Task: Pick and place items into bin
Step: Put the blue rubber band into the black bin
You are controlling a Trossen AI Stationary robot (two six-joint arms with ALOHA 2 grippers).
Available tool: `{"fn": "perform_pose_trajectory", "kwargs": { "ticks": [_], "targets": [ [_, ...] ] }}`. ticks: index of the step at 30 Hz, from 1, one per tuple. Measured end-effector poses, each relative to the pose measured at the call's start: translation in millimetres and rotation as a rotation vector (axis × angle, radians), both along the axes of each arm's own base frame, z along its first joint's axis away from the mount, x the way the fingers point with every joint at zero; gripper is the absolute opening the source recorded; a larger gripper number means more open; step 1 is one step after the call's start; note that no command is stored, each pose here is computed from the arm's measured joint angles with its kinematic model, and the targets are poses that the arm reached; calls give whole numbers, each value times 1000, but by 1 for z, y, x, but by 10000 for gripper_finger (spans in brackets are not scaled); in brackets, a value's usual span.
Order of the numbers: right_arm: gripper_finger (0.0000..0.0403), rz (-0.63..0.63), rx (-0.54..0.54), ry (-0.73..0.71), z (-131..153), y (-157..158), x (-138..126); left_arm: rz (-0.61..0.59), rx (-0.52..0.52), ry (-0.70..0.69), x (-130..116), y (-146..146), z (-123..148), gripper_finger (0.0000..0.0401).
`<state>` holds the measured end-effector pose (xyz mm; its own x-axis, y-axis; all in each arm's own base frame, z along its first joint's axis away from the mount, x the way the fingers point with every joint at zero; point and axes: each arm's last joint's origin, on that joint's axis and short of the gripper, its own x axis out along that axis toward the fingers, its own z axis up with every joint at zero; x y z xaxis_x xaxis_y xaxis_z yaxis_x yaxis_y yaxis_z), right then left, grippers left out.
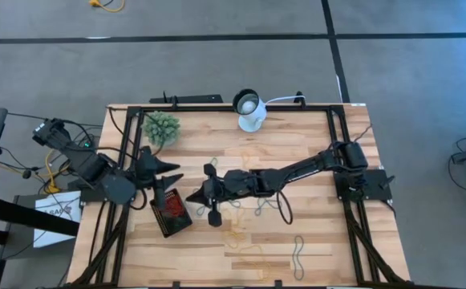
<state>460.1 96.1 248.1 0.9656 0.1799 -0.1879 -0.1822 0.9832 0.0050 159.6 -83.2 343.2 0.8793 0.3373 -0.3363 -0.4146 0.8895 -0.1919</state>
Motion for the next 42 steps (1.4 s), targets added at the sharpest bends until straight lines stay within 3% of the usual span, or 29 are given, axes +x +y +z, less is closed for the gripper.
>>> {"fn": "perform_pose_trajectory", "kwargs": {
  "ticks": [7, 15, 22, 27, 37, 42],
  "targets": [
    [0, -13, 50, -24, -42, 1, 28, 6, 37, 26, 5, -3, -5, 141],
    [0, 44, 92, 78, -68, 2, 70, -1, 44, 44, 5, -3, -6, 141],
    [0, 54, 70, 229, -90, 9, 82, 6, 55, 83, 2, -1, -10, 141],
    [4, 75, 4, 220, -86, 9, 82, 7, 52, 83, 2, -1, -10, 141],
    [87, 79, -30, 234, -88, 5, 82, 7, 51, 82, 2, -1, -10, 141],
    [118, 72, -38, 352, -89, 1, 75, 5, 48, 82, 2, -2, -10, 141]
  ]
}}
